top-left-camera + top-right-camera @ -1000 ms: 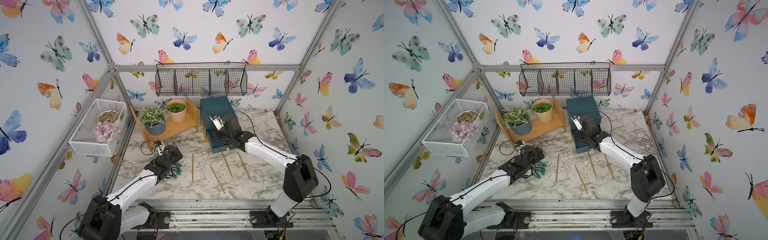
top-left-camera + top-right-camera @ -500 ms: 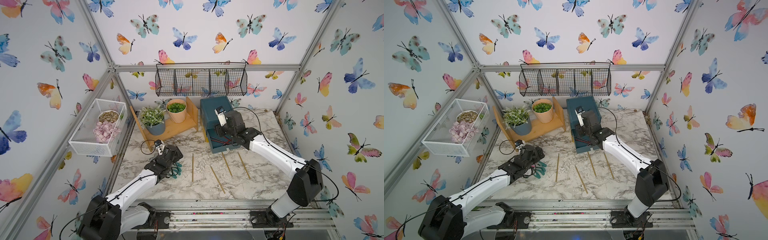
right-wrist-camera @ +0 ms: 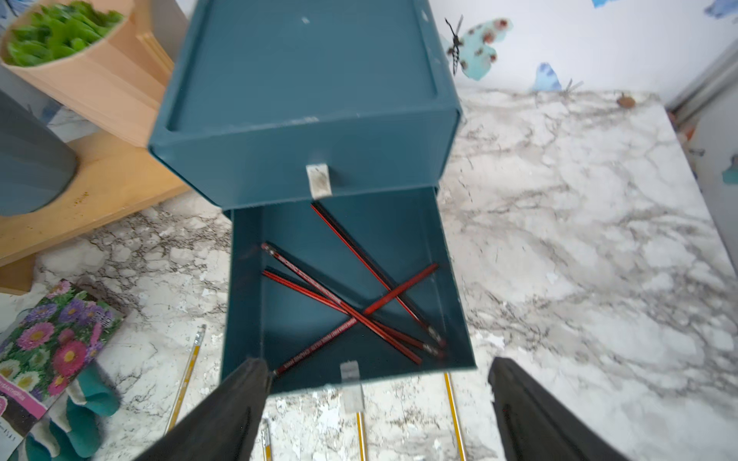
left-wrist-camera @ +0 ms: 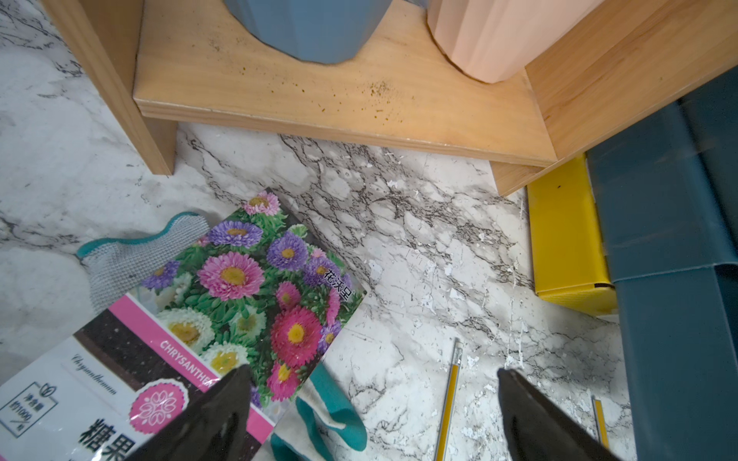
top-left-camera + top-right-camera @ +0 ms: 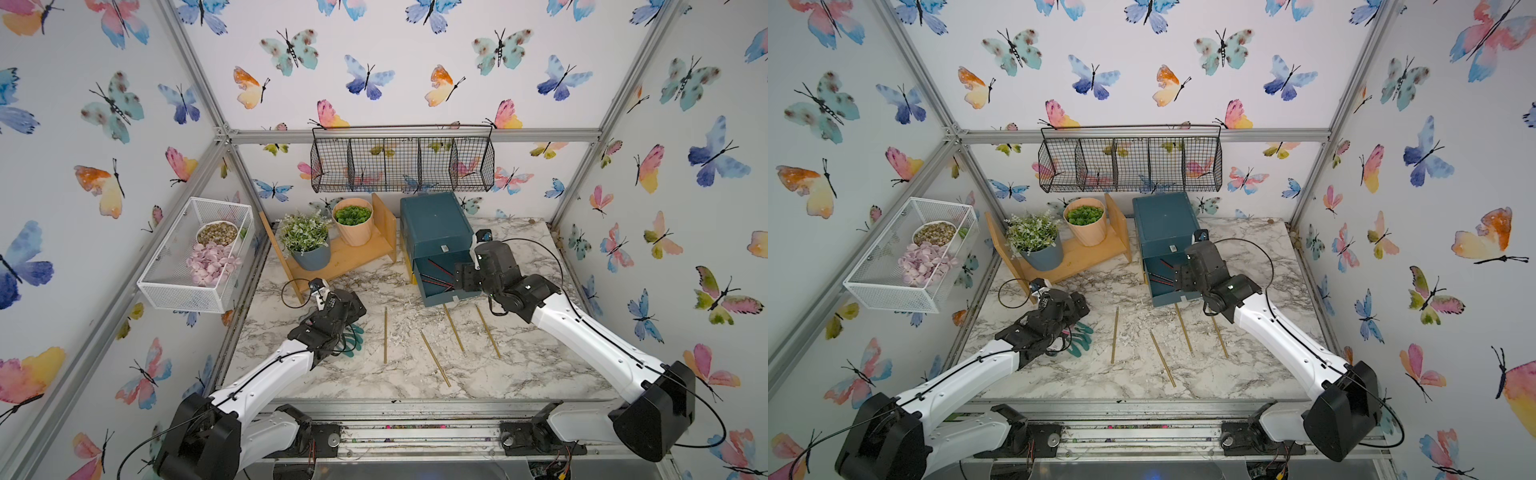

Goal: Please place the pencils in the drawer according to their color
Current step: Place the pencil in the drawer, then close the drawer in the storage box.

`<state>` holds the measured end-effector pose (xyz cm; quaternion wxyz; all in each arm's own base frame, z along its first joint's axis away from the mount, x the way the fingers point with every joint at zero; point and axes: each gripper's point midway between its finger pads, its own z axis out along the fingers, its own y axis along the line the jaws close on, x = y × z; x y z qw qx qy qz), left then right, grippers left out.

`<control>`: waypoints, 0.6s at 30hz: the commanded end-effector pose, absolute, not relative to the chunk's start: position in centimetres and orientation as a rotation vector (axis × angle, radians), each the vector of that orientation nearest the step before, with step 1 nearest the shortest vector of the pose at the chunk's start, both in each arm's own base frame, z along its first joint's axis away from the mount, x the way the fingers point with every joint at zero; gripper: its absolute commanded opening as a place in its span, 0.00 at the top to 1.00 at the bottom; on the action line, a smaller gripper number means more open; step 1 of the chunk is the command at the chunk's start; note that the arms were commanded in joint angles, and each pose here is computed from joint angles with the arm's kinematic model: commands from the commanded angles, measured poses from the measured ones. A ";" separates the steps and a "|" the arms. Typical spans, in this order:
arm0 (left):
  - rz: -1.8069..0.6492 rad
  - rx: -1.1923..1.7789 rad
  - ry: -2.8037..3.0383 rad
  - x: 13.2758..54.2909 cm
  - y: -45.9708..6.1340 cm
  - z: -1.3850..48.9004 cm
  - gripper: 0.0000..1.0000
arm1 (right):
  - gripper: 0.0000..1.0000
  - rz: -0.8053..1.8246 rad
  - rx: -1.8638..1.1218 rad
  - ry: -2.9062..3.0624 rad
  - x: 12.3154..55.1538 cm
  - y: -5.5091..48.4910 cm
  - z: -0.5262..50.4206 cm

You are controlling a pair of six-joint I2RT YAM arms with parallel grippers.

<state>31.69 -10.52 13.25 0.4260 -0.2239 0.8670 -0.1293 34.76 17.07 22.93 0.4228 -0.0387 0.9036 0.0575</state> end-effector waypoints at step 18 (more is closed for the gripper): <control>-0.418 -0.511 2.126 31.6 -11.3 14.7 0.02 | 0.28 0.546 0.212 2.476 31.5 15.2 13.6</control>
